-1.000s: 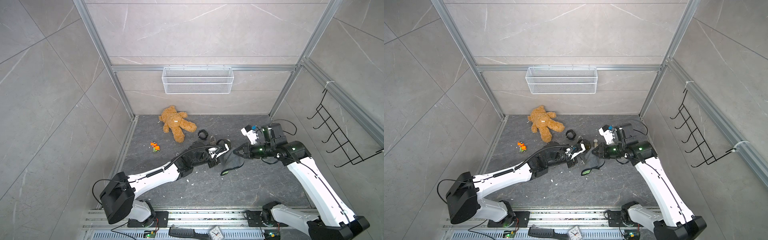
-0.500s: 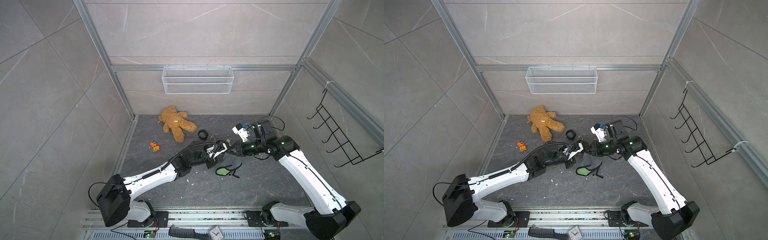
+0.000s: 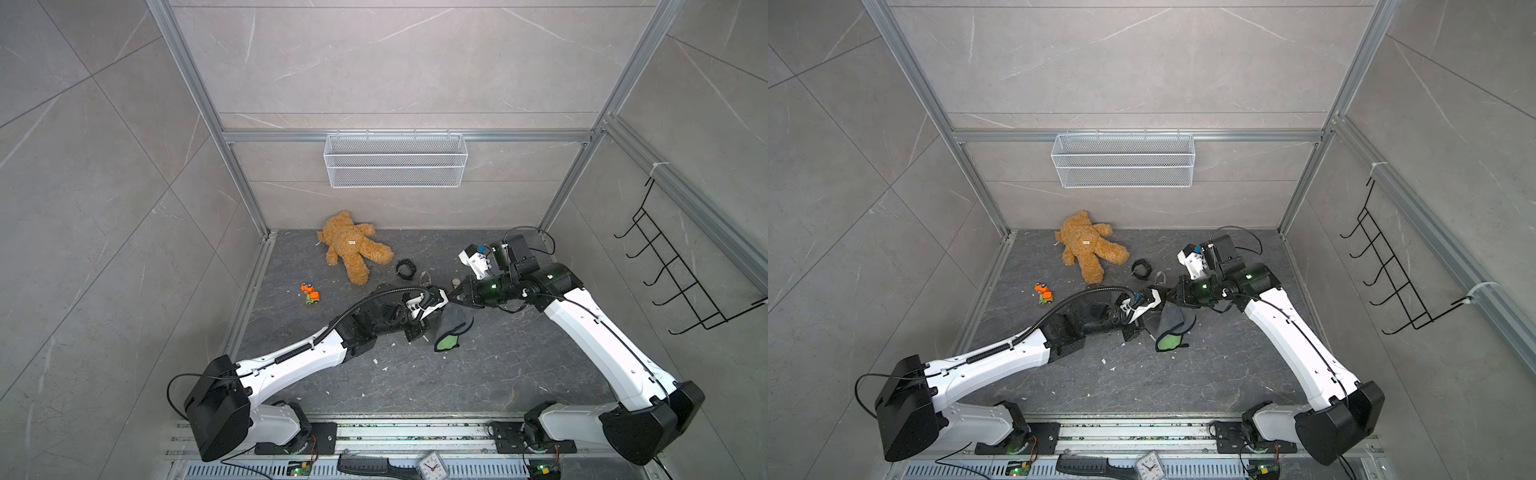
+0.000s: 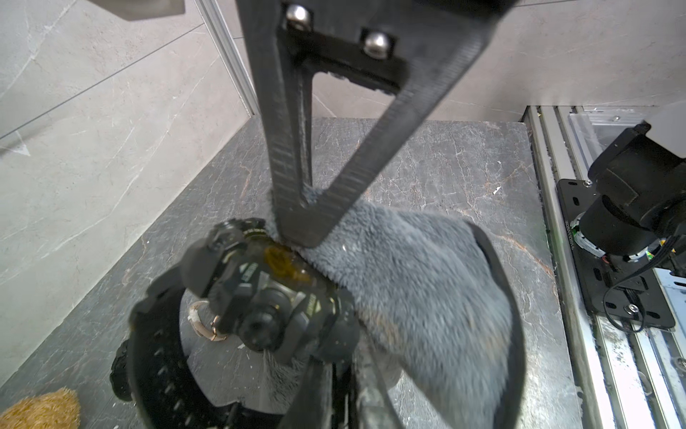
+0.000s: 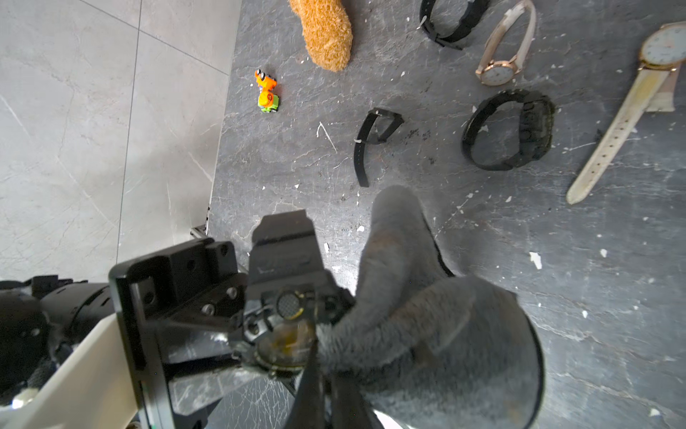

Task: Wipe the watch dial
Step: Wipe the dirt from the watch dial.

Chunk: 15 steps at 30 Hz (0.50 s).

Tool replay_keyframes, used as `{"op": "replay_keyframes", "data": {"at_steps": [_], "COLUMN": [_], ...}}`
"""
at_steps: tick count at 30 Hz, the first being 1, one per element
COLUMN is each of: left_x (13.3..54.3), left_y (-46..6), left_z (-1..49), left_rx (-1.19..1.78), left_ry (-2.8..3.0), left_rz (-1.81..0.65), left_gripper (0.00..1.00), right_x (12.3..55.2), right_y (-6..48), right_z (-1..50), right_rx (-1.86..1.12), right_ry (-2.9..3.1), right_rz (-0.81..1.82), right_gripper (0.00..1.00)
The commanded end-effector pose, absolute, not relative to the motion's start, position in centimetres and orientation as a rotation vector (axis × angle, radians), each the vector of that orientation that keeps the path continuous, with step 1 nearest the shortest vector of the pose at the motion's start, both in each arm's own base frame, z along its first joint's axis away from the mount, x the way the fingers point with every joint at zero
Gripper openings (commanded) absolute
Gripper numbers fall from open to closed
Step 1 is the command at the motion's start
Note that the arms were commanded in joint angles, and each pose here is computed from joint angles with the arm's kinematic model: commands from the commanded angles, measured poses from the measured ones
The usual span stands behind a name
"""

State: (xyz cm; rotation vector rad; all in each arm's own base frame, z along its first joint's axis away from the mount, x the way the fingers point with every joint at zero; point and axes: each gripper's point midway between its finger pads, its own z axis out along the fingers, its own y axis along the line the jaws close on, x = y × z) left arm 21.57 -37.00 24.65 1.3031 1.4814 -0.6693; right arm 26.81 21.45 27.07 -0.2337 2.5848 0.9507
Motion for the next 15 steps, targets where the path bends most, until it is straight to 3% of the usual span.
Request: {"op": "replay_keyframes", "data": {"at_steps": [1, 15], "left_x": [18.2, 20.6], "left_y": [-37.4, -36.9], "left_z": [29.7, 28.9], "left_rx": [1.34, 1.316], "left_ry": [1.245, 1.276], "left_rz": [-0.764, -0.667], "left_gripper": [0.0, 0.0], "right_x": [29.2, 24.6], "right_y": [20.0, 19.1], "right_z": [27.9, 31.8], "right_rx": [-0.181, -0.278], "right_ry": [2.528, 2.468], "right_rz": [0.804, 0.826], "right_gripper": [0.0, 0.0]}}
